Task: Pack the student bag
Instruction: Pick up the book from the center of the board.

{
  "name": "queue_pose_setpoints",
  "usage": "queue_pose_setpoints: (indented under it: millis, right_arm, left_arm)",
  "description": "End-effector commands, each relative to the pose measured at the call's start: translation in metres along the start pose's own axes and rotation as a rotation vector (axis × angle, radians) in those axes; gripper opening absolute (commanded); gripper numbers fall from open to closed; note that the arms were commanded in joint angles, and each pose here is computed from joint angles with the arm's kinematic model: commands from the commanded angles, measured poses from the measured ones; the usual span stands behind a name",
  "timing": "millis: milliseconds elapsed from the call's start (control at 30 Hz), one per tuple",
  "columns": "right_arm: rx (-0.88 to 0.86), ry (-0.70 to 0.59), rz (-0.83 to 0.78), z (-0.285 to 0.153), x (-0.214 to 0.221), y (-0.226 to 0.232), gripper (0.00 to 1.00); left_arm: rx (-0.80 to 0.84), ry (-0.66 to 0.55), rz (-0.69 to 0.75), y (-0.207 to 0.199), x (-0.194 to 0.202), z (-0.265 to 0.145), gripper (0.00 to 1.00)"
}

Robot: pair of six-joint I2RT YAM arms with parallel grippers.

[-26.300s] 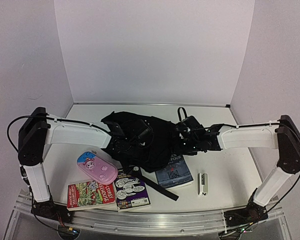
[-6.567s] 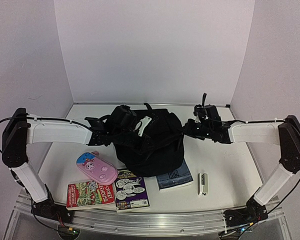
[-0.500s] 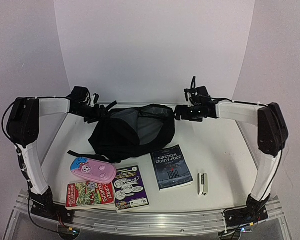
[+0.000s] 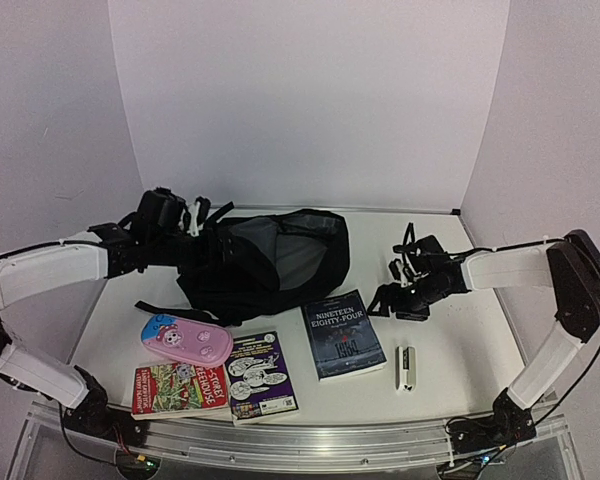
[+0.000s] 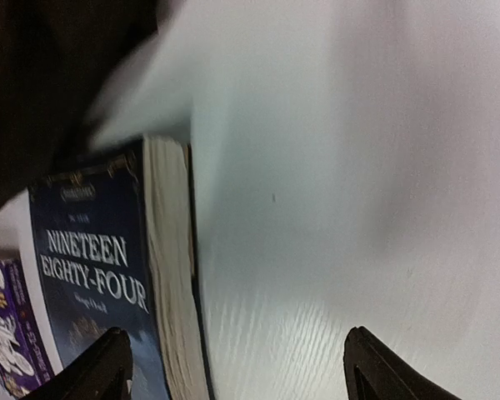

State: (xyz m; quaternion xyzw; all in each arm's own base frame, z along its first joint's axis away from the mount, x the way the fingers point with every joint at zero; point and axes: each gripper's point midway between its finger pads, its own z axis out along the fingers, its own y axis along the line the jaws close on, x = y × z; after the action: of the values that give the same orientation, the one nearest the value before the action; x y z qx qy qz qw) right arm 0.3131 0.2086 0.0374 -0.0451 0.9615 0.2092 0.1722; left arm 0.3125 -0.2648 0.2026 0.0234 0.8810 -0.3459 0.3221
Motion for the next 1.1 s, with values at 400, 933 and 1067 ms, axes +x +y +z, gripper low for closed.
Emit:
queue_pose_setpoints:
  millis: [400, 933, 1067]
  right_arm:
    - [-0.237, 0.087, 0.02, 0.011, 0.025, 0.031, 0.61]
    - [-0.316, 0.133, 0.057, 0.024, 0.035, 0.04, 0.49]
    - [-0.328, 0.152, 0.06, 0.026, 0.039, 0.044, 0.49]
  left_arm:
    - [0.216, 0.397, -0.019, -0.114, 0.139, 0.091, 0.78]
    - [0.101, 0.662, -0.002, -0.072, 0.206, 0.133, 0.61]
    - [0.126, 0.676, 0.012, -0.074, 0.211, 0.141, 0.58]
